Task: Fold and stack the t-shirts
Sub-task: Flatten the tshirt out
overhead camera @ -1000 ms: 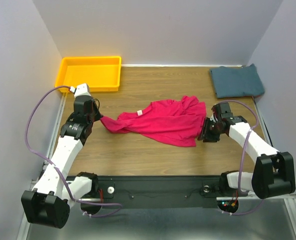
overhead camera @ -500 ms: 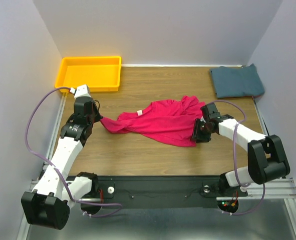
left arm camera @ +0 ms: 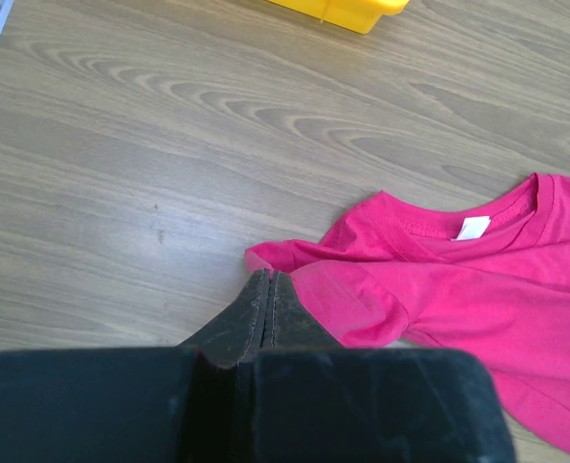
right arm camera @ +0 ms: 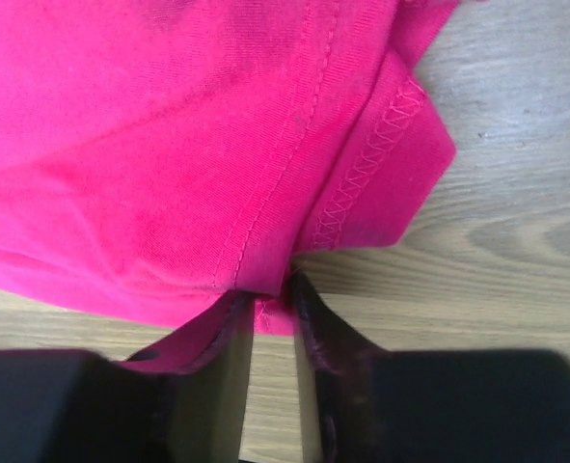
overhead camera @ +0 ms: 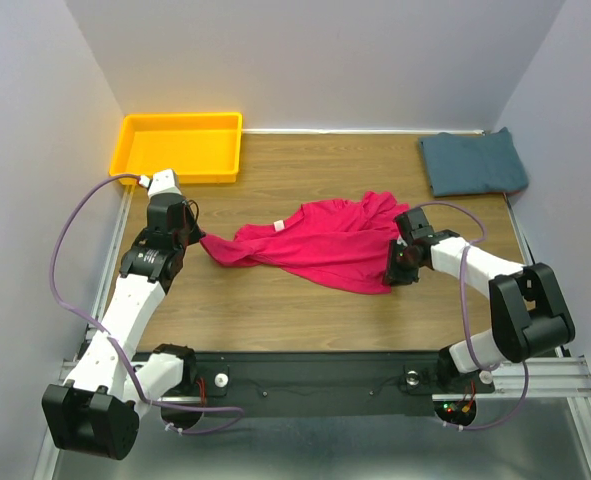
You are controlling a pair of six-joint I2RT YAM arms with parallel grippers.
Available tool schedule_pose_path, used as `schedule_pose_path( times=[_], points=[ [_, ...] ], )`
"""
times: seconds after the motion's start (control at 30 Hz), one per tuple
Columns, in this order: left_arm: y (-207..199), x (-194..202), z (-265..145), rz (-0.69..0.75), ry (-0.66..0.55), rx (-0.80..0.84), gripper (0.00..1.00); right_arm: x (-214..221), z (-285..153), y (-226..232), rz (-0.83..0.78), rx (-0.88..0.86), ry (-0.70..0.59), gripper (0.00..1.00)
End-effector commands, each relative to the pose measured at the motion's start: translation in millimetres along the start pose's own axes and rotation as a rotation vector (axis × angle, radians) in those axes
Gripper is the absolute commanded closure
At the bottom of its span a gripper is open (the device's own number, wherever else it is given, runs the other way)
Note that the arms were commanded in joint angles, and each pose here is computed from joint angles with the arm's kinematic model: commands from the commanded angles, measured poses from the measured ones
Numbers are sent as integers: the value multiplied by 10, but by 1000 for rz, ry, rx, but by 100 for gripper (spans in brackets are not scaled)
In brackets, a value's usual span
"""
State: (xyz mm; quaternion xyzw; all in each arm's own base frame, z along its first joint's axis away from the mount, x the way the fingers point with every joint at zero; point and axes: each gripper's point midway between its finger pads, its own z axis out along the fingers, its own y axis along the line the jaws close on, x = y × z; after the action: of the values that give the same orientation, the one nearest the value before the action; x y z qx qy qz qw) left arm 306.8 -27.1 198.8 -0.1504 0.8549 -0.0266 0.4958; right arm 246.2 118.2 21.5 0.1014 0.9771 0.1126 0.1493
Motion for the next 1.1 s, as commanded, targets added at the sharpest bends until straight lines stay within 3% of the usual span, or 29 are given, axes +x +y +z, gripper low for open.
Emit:
schedule_pose_path(
  times=[0.0,0.17,0.33,0.47,0.63,1.07],
  points=[
    [16,-111,-42,-5,-52,-2,100,-40,45,-2,-7,18,-21,80],
    [22,-133,-51,-4,-58,-4,100,-79,0,60,-13,-5,-32,95],
    [27,-184,-81,-1,-68,-10,100,-182,-187,88,-20,0,-73,95],
    [65,-217,-94,-1,-76,-32,100,-274,-392,82,-36,10,-123,95],
    [49,-178,-91,-2,-65,-22,100,-284,-566,75,-35,1,-170,82],
    [-21,-63,-75,-11,-33,26,100,-108,-302,225,-36,-100,-72,82]
  ],
)
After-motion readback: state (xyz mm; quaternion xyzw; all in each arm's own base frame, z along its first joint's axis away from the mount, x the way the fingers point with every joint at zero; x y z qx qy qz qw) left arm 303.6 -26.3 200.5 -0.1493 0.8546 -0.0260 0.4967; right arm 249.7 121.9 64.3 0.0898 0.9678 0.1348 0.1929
